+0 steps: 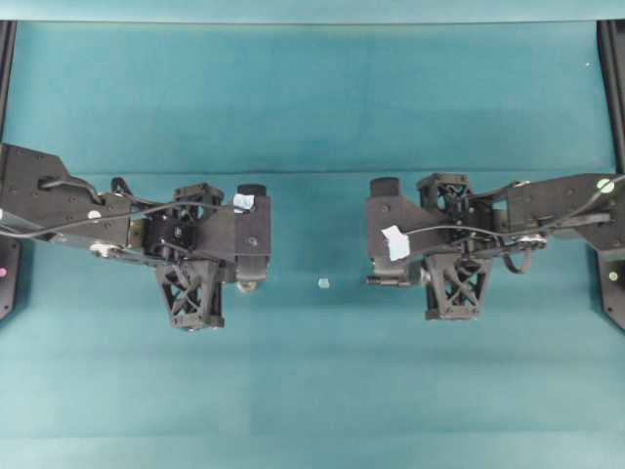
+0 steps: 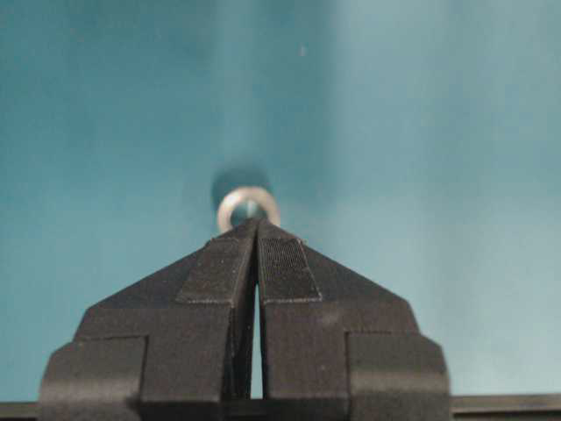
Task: Insert the washer onto the shaft with both hands.
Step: 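Lower both open grippers around the washer and the threaded shaft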
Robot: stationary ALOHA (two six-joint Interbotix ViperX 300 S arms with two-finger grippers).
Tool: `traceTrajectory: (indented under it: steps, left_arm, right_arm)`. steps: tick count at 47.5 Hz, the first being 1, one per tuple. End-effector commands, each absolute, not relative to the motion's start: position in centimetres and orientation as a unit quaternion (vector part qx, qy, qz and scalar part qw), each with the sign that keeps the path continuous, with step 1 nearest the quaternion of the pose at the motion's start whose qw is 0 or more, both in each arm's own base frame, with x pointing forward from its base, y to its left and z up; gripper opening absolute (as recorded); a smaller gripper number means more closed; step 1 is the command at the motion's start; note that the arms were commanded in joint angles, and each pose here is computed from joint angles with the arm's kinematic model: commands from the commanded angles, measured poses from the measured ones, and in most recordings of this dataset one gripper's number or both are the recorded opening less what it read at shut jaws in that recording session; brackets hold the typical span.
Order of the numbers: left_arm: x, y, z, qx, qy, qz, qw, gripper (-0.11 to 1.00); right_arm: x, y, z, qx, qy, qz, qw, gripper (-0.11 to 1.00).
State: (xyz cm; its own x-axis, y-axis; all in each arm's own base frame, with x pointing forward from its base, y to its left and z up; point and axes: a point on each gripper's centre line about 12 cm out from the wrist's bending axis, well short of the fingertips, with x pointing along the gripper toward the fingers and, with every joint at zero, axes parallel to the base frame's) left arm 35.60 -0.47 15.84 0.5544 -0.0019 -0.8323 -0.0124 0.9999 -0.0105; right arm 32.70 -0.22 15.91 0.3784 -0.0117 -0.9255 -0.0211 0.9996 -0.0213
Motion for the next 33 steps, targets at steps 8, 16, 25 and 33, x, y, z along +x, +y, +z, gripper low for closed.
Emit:
traceTrajectory:
  steps: [8,16,25,33]
  left_arm:
    - [35.7,-0.5,15.1,-0.012,0.46,0.004,0.888,0.12]
    - [35.7,-0.5,14.3,-0.012,0.477,0.005,0.879,0.59]
    - [35.6,-0.6,13.9,-0.009,0.489,0.003,0.872,0.96]
    - [35.7,-0.6,13.7,-0.008,0.49,0.002,0.872,0.96]
  right_arm:
    - [33.1,-0.1,15.5,-0.019,0.561,0.007,0.828,0.66]
    - [33.1,-0.1,15.4,-0.019,0.56,0.007,0.828,0.91]
    - [33.0,-0.1,15.3,-0.02,0.561,0.007,0.827,0.89]
    - [32.5,-0.1,14.3,-0.017,0.552,0.006,0.834,0.89]
